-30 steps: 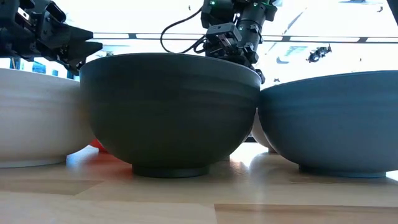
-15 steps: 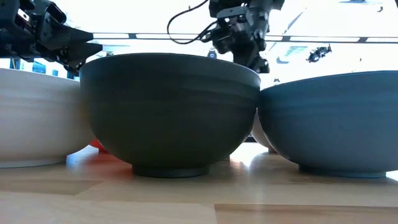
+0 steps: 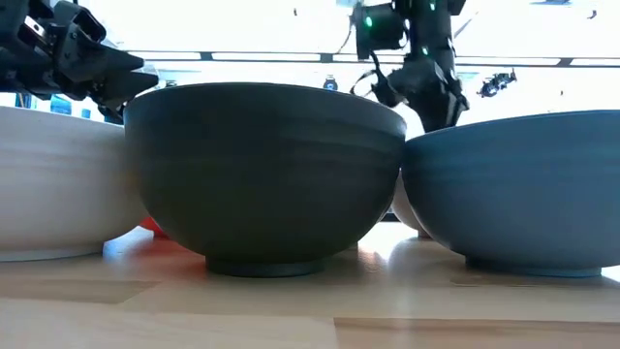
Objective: Nest bowls inside each other
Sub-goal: Stack the right white bowl on top of the pink bowl
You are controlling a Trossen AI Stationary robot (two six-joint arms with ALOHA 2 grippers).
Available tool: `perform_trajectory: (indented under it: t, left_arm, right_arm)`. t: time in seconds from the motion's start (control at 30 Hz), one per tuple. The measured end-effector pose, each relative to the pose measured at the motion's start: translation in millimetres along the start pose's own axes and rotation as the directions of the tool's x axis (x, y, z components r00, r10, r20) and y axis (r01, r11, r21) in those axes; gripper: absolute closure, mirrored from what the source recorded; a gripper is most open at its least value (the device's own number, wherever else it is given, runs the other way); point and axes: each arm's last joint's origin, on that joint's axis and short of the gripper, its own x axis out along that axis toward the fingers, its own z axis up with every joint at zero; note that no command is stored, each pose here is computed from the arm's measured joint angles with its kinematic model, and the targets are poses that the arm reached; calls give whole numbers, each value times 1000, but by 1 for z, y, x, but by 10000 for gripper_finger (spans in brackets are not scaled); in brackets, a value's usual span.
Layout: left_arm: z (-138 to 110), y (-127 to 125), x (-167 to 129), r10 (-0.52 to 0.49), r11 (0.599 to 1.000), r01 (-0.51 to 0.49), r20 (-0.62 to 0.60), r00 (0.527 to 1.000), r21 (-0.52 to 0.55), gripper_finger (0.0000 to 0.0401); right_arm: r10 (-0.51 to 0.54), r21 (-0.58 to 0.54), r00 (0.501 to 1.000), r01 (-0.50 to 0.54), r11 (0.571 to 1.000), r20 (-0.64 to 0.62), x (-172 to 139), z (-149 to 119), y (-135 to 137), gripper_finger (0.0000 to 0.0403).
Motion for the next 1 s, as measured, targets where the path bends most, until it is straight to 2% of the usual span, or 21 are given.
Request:
perform_trajectory:
  t: [0.27,0.53,0.8,1.0]
  left_arm:
    - [0,0,0,1,1000,-1,-1,1000,8,249]
    - [0,1,0,30,1000,-30,4,1000,8,249]
    - [0,1,0,45,999,-45,7,999,8,249]
    - [0,1,0,45,999,-46,6,999,8,249]
  right_arm:
    - [-93,2,993,93,996,-67,30,-9,-15,318]
    - [-69,-24,997,69,997,-20,30,-2,-19,318]
    - [-42,-25,999,43,999,31,21,3,-34,318]
    - [82,-23,992,-80,997,99,8,9,-48,318]
